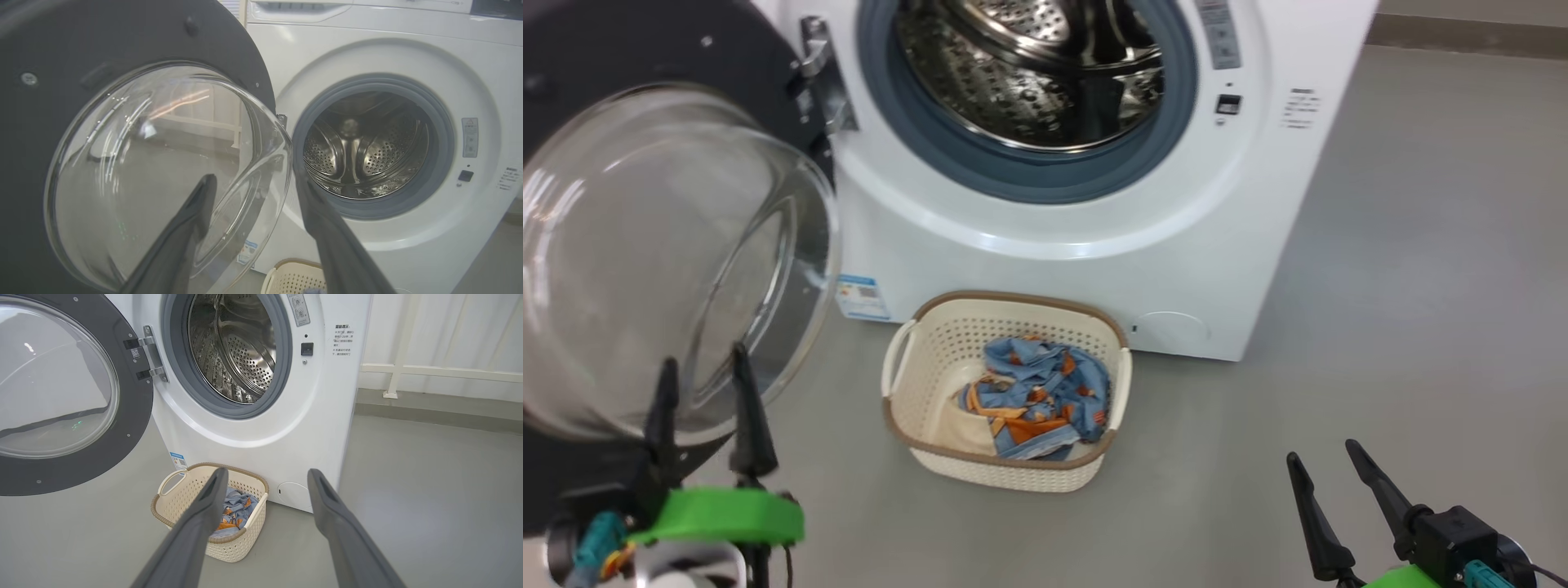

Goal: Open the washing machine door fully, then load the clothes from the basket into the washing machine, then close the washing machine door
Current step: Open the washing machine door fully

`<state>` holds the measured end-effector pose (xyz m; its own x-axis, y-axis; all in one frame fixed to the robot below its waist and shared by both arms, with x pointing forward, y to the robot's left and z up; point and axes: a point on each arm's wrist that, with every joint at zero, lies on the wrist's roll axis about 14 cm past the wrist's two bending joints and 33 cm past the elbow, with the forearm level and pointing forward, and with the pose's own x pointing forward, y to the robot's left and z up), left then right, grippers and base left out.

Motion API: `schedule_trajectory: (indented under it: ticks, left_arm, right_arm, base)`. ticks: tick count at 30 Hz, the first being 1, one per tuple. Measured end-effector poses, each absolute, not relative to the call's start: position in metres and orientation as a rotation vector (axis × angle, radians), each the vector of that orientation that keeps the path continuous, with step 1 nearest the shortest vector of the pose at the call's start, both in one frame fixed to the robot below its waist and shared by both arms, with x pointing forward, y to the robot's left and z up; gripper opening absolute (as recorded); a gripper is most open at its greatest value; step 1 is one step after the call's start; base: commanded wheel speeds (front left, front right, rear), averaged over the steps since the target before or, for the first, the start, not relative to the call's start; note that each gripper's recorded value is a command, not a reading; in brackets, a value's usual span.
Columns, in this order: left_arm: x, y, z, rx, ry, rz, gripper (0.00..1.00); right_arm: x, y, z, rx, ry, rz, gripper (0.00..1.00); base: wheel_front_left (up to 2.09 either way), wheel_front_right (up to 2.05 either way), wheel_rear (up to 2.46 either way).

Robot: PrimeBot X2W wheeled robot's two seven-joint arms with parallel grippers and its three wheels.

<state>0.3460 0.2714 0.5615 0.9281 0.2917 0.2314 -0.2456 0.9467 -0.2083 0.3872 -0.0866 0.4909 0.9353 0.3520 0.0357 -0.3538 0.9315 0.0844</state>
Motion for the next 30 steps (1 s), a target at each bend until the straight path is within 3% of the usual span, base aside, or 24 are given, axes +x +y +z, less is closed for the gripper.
schedule_trajectory:
  ticks: [15,22,30]
  left_arm:
    - [0.354,0.197,0.504,-0.255,-0.086,0.031,1.0]
    - [0.343,0.177,0.477,-0.245,0.005,-0.019,1.0]
    - [0.342,0.167,0.483,-0.24,-0.01,-0.046,1.0]
  right_arm:
    - [0.364,-0.151,0.509,0.07,-0.081,0.174,1.0]
    - [0.34,-0.18,0.503,0.071,-0.065,0.078,1.0]
    - [0.32,-0.205,0.503,0.061,-0.07,-0.004,1.0]
  base:
    - [0.0,0.0,0.0]
    - [0.0,0.0,0.0]
    - [0.0,0.0,0.0]
